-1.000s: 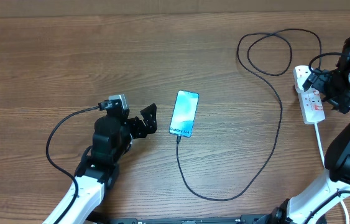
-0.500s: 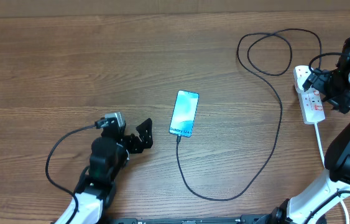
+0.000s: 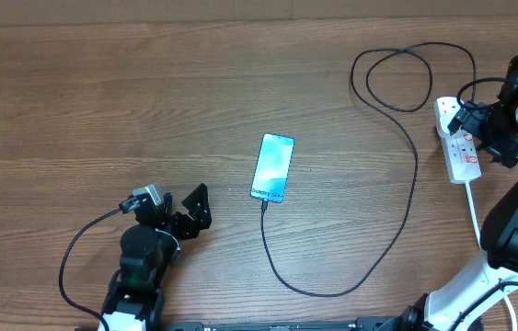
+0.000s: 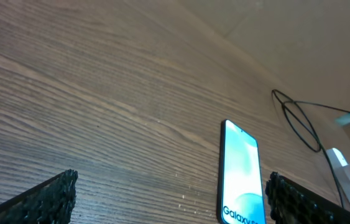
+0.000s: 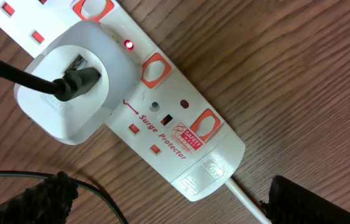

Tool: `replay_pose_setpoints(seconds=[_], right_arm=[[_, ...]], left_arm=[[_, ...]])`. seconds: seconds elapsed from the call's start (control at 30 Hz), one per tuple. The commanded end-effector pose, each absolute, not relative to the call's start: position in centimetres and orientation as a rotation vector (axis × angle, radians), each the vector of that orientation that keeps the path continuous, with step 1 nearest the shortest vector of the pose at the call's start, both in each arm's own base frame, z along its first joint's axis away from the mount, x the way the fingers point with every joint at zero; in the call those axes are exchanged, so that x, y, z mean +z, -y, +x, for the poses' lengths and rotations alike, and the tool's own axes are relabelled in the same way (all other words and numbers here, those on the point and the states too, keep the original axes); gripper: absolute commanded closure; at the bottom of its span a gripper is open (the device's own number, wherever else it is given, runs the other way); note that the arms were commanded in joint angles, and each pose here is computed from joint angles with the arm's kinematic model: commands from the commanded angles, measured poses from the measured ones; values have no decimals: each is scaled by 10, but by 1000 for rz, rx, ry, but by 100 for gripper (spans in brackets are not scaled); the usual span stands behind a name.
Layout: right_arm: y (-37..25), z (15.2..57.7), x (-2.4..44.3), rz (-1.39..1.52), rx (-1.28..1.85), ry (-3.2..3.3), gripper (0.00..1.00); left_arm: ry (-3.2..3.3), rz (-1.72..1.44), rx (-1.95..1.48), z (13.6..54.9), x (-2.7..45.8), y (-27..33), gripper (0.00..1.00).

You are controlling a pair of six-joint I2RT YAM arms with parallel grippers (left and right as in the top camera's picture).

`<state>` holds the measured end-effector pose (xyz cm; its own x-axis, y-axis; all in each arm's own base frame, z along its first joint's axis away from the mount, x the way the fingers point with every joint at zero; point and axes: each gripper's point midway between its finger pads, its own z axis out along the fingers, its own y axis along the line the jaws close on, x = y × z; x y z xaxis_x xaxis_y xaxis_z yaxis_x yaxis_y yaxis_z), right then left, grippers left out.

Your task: Plug charger to phone and switch on socket

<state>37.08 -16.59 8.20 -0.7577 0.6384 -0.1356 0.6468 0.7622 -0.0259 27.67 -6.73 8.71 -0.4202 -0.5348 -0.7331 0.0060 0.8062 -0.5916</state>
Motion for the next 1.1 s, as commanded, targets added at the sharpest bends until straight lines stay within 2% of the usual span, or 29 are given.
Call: replay_pose_setpoints(seconds=[0.0,0.23,0.53,0.9,1.07], right_arm=[[170,375,98,1027,-123,-2791,0],[170,375,98,1027,-123,-2791,0],[170,375,98,1027,-123,-2791,0],[170,375,98,1027,-123,-2791,0],[170,375,98,1027,-123,-2791,0]], left_arm=[[-1905,-410,-612,277,90,62,0],[-1891,-408,-578,277,93,59,0],[-1852,-199,-441,267,110,56,0],[-1814,-268,-297,249,115,27,0],[-1680,-121,-215,246,149,27,0]])
